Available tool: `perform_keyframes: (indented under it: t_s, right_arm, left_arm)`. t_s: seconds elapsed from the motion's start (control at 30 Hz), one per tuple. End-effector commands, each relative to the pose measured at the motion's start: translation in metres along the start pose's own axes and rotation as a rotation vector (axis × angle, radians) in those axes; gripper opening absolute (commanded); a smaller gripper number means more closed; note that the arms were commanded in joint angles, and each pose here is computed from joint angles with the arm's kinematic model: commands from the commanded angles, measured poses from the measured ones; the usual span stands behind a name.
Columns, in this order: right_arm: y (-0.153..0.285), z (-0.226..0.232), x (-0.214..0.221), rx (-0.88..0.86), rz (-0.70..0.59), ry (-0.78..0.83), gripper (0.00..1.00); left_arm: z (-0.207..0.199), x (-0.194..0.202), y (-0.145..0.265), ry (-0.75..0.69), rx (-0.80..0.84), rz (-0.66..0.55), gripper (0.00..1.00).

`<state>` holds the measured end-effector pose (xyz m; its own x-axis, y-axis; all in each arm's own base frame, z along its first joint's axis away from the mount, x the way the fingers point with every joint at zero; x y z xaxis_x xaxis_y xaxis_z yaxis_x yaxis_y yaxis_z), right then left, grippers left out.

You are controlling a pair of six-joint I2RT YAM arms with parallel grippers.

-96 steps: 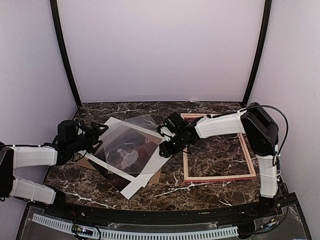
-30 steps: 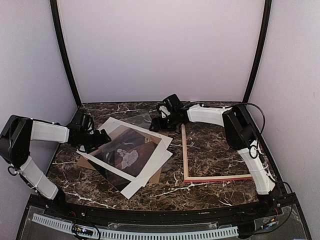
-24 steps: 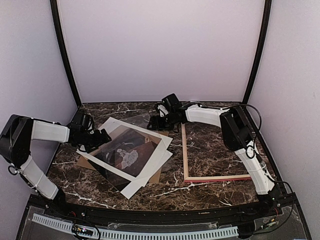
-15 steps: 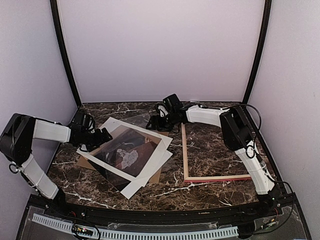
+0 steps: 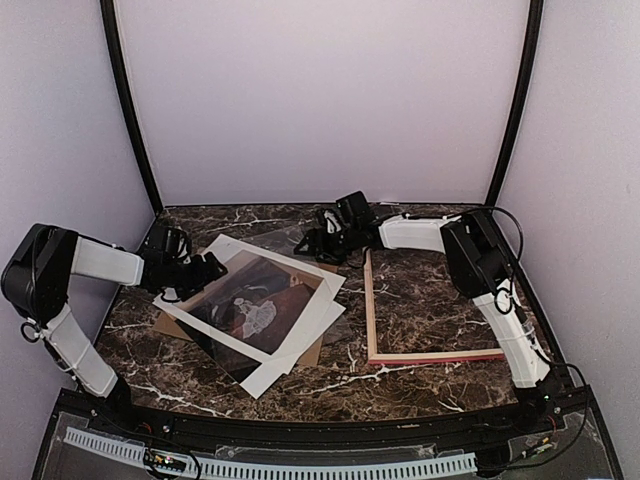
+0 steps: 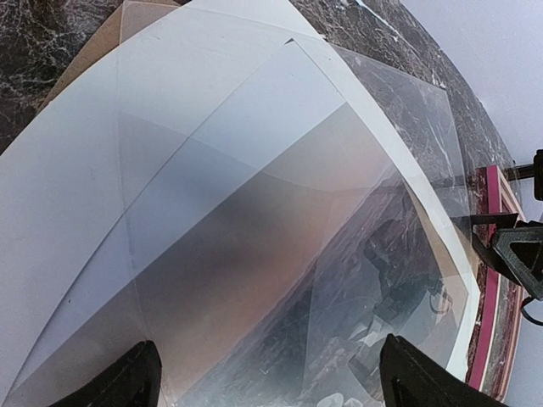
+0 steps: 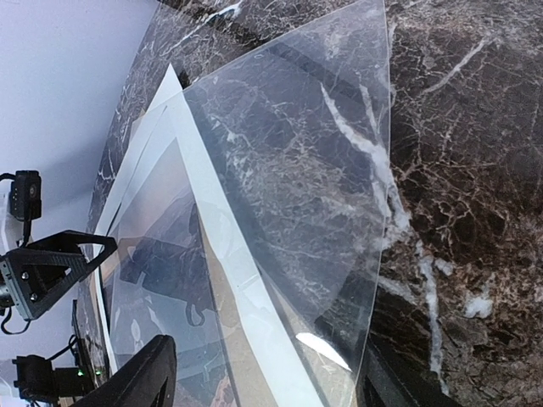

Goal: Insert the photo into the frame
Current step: Pick up the glass panel from the mat board.

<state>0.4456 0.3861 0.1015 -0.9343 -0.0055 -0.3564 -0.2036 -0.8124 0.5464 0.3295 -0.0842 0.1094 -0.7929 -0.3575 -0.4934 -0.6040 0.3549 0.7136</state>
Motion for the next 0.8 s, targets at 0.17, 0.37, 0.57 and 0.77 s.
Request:
perform_keyframes:
  t_s: [0.17,0.37,0.57,0.77]
  right_arm:
    - [0.008,0.020,0.006,-0.084,0.050,-0.009,0.71]
    - [0.013,0.028,0.002,-0.103,0.042,0.017,0.71]
    - [0.018,0.037,-0.001,-0.128,0.044,0.037,0.69]
    - [0.022,0.042,-0.002,-0.141,0.046,0.055,0.59]
  left_arm:
    - [0.022,0.034,-0.010,0.050,-0.063,0.144,0.92]
    - [0.024,0.035,-0.011,0.047,-0.070,0.145,0.92]
    - [0.023,0.034,-0.011,0.043,-0.068,0.144,0.92]
    - [0.023,0.034,-0.011,0.036,-0.065,0.143,0.92]
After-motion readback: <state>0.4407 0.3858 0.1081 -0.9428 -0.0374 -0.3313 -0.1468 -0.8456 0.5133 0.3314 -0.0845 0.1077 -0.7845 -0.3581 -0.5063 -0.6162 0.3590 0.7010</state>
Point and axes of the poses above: each gripper's point midway between its finger pads, its own y axis back along the fingers, its own z axis along the line the jaws close on, x = y × z, the point moved 9 cm from there along y, back along the fingers, and after that the axes turned 7 degrees about -y, right-handed, at the moved point
